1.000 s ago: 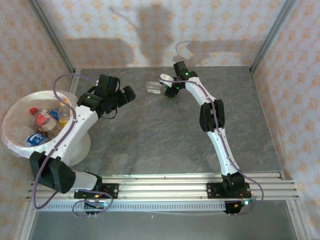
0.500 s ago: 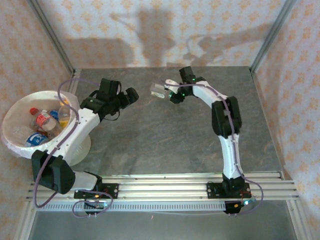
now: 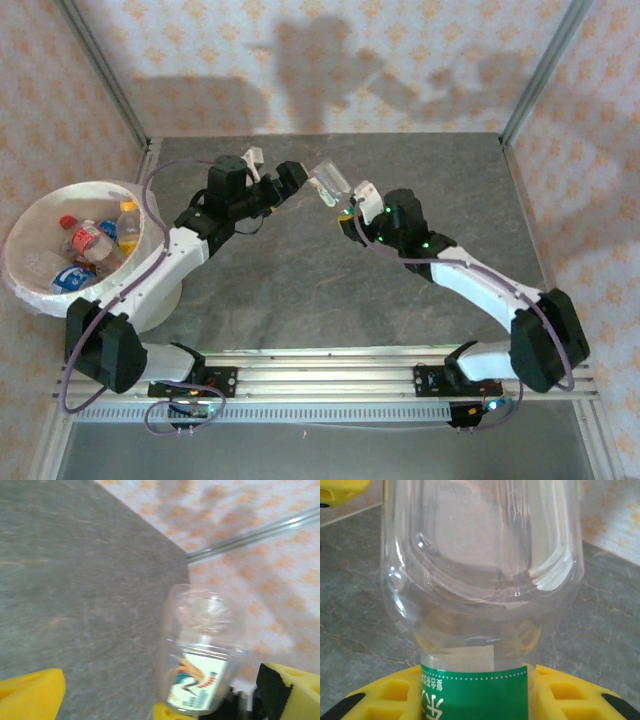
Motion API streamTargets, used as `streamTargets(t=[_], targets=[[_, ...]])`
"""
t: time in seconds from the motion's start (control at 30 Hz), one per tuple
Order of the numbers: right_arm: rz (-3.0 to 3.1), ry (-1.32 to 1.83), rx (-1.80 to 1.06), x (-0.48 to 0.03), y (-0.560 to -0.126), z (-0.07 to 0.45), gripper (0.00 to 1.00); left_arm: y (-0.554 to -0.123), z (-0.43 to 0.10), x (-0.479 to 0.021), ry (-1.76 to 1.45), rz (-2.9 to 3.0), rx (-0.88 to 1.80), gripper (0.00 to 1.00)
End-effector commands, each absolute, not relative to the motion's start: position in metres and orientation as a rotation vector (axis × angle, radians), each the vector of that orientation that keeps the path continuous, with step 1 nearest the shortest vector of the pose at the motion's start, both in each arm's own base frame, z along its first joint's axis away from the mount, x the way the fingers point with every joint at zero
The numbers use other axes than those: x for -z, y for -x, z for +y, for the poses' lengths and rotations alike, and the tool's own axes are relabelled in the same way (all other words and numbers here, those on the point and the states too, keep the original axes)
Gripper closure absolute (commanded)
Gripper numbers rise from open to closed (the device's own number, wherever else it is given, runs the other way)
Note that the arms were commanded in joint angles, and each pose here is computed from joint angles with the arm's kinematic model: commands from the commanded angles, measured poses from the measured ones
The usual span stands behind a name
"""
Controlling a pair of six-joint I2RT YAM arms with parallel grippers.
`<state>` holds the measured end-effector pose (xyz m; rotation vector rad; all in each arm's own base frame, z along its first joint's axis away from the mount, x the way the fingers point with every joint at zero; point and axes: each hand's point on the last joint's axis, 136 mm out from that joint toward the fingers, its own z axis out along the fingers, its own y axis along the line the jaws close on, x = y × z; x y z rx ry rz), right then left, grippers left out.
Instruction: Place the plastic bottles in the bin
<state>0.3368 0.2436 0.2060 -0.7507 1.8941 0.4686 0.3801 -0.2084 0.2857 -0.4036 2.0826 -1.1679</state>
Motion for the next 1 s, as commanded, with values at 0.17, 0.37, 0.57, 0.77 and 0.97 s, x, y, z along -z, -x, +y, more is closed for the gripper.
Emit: streamTargets(t=[0.17,0.37,0.57,0.77,0.97], targets=[[1.851,0.630,-0.516,-0.238,-0.327,0.232,0.83,-0.368,-0.244,-0.323,0.187,2.025,1.207,0.00],[1.810,0.722,-0.590,-0.247,-0.315,0.249,0.82,-0.374,-0.262,-0.317,0.105,2.098,1.028,0.00],[1.767,0.729,-0.648,-0.263,-0.310,0.260,0.81,-0.391,-0.279,-0.312,0.152,2.076,1.107,0.00],[1.740,0.732,-0.689,-0.273,-0.306,0.268,0.79,-0.393,-0.286,-0.297,0.155,2.127,1.086,0.19],[1.747,0.795,-0.744,-0.271,-0.295,0.274,0.45,-0.389,-0.283,-0.311,0.162,2.067,1.120,0.40]])
